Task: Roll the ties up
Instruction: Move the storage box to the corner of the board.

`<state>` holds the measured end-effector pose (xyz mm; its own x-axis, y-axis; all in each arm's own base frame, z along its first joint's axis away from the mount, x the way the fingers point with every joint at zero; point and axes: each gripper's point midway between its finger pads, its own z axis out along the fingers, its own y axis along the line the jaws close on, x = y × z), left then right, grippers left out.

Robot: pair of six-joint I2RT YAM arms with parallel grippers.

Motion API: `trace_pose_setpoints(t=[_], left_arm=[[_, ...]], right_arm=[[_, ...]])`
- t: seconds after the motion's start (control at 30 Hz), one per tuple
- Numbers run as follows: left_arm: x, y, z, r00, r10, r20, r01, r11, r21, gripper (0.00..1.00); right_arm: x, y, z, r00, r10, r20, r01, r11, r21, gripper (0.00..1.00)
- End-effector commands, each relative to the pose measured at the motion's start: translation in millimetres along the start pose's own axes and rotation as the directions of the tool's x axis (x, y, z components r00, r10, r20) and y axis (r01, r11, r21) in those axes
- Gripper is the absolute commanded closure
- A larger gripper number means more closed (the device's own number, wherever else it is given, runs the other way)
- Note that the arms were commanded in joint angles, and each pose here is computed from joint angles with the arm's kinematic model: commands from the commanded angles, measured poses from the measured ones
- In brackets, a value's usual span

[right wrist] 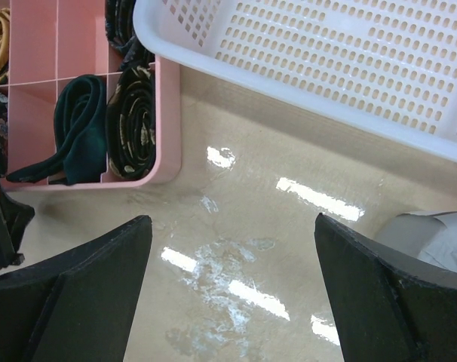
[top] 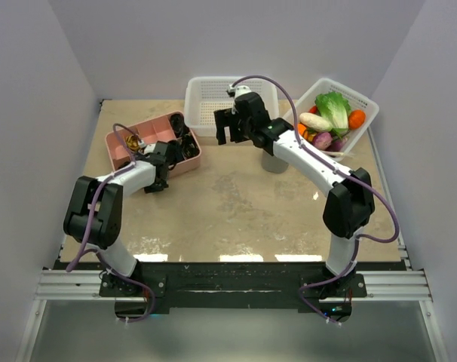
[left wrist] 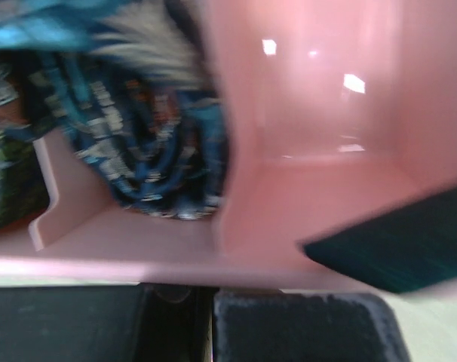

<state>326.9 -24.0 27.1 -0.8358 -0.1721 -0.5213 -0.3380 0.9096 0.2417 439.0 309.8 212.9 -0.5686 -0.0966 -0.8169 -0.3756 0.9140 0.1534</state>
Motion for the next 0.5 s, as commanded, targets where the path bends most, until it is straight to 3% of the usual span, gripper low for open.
trace_pose_setpoints(t=[0.0, 0.33, 0.47], left_arm=[[-30, 43, 11, 0.993, -0.101, 0.066, 0.111, 0.979, -0.170, 1.00], [-81, 88, 31, 0.952, -0.243, 0.184, 0.282, 0.931, -0.233, 1.00], [-102, 78, 20, 0.933, -0.277, 0.229, 0.312, 0.941, -0.133, 1.00]], right_arm=[[-20, -3, -16, 0.998, -0.007, 0.064, 0.006, 1.000, 0.005, 0.07], [-16, -4, -23, 0.998, -0.011, 0.055, 0.012, 1.000, -0.005, 0.06], [-20, -6, -33, 0.997, -0.011, 0.074, 0.011, 1.000, 0.001, 0.05]])
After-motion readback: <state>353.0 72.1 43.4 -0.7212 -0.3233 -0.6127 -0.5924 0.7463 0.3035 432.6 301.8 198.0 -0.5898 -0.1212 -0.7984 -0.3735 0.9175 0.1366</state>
